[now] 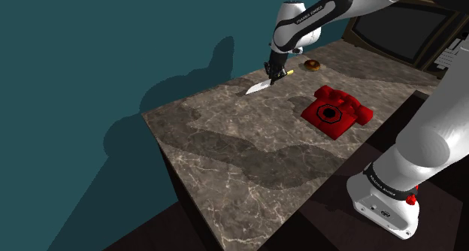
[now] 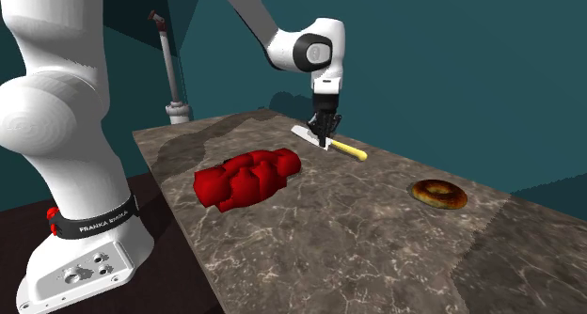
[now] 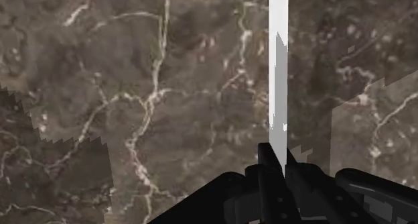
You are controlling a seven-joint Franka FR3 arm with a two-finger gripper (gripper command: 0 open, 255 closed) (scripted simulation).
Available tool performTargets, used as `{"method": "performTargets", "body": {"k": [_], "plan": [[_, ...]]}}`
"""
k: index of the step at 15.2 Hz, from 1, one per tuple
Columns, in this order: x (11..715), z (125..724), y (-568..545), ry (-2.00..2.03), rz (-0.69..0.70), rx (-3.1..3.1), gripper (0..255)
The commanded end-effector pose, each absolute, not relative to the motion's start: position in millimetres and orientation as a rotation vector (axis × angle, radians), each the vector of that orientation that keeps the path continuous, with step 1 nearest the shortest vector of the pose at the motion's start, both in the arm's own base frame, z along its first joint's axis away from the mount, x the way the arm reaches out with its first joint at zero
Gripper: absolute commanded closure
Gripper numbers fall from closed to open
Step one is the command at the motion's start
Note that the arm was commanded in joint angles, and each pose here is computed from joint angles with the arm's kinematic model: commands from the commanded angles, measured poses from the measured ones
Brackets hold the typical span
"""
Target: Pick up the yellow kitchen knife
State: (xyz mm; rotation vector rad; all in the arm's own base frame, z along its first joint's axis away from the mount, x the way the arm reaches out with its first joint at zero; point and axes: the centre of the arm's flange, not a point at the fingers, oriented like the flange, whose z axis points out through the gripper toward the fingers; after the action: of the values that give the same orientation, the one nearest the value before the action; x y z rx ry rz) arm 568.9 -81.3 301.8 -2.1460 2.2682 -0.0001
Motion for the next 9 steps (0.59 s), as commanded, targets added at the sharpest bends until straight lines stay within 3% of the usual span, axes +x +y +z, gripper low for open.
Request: {"method": "performTargets", "body": {"k": [1,9], "plan": [[569,307,-81,2.268,0.0,-2.146,255],[569,349,-81,2.268,0.0,-2.146,255]]}}
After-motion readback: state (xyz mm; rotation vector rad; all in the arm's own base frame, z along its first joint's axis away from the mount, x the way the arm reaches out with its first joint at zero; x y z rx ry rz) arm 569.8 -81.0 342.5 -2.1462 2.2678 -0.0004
